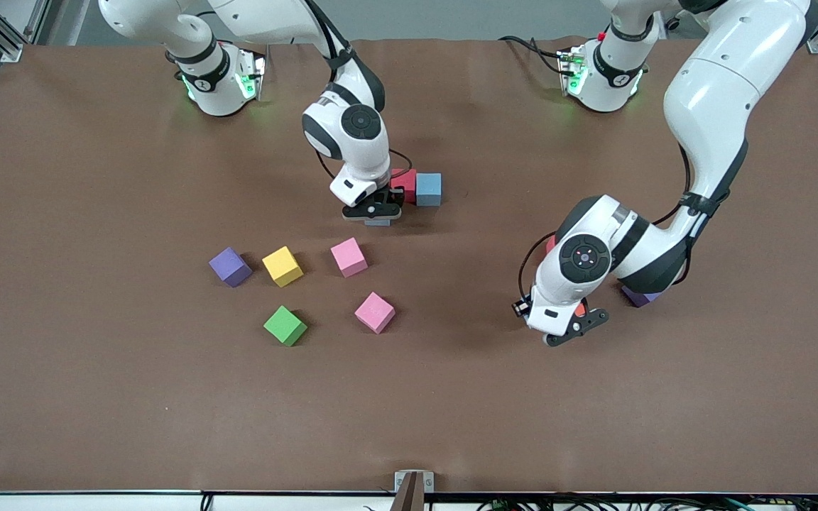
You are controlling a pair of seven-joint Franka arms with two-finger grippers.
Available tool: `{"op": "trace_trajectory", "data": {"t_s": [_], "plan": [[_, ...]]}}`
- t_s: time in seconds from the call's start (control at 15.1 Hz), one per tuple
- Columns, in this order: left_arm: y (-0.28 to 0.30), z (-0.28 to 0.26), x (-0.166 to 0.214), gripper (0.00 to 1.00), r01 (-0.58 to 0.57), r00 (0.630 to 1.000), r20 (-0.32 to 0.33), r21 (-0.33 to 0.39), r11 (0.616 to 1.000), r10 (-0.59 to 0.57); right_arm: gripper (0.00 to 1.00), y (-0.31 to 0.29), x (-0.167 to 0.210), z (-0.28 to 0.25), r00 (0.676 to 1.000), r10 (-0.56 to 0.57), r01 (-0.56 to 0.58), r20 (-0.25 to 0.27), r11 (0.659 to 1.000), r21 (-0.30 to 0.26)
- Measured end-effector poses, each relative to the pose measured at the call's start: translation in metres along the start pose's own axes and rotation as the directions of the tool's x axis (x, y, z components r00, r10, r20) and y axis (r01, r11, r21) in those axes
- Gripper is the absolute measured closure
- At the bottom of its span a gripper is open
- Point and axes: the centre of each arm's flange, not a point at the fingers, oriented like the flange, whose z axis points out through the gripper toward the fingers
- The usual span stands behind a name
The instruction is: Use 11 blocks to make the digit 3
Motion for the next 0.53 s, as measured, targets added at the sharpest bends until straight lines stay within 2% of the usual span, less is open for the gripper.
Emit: {"op": "trace_trajectory", "data": {"t_s": [0.53], "plan": [[0.0000,0.0000,0.0000,0.45,0.000,1.000,0.000,0.000,1.000,0.000,0.37,-0.0014,-0.0015,0.0012,1.000,-0.002,0.002,0.000,1.000,0.000]]}}
